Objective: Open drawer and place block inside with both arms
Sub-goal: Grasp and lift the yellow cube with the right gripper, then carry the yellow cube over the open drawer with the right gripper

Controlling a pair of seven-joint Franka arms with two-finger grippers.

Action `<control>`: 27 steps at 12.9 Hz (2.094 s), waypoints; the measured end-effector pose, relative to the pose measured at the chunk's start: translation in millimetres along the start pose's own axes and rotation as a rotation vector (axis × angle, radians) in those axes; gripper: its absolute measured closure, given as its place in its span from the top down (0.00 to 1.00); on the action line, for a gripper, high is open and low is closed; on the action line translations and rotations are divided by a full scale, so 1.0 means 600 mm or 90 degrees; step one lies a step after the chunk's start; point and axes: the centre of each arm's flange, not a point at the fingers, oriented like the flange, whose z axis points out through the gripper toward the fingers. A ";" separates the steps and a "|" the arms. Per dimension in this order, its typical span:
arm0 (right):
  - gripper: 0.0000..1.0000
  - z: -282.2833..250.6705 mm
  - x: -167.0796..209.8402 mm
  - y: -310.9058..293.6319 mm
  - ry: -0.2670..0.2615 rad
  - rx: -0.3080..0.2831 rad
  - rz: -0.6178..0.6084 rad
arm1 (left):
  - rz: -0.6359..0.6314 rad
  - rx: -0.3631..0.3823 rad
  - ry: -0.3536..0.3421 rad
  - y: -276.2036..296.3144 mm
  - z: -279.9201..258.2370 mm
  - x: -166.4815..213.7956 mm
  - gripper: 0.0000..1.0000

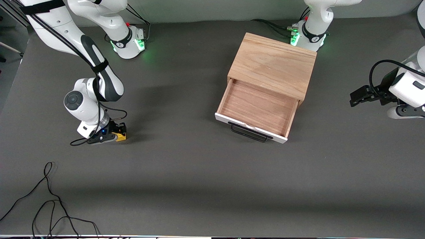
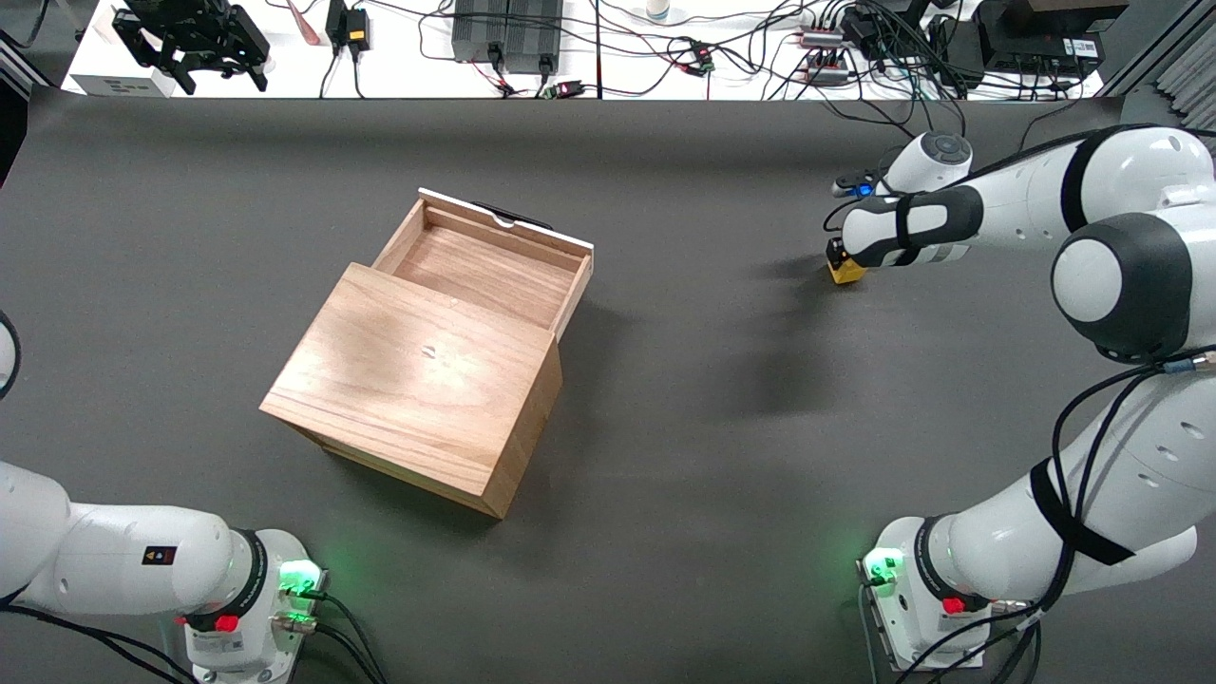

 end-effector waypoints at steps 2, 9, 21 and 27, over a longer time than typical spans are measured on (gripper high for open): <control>0.55 -0.039 0.029 -0.002 -0.018 0.006 0.006 | 0.022 0.000 0.000 -0.001 0.000 0.000 1.00; 0.55 -0.414 0.166 -0.226 -0.118 0.037 0.118 | 0.065 0.009 -0.003 -0.012 0.000 0.000 1.00; 0.55 -0.466 0.171 -0.813 -0.064 0.129 0.281 | 0.072 0.028 -0.017 -0.016 0.005 -0.004 1.00; 0.55 -0.321 0.118 -0.958 -0.057 0.123 0.253 | 0.071 0.028 -0.020 -0.018 0.008 -0.003 1.00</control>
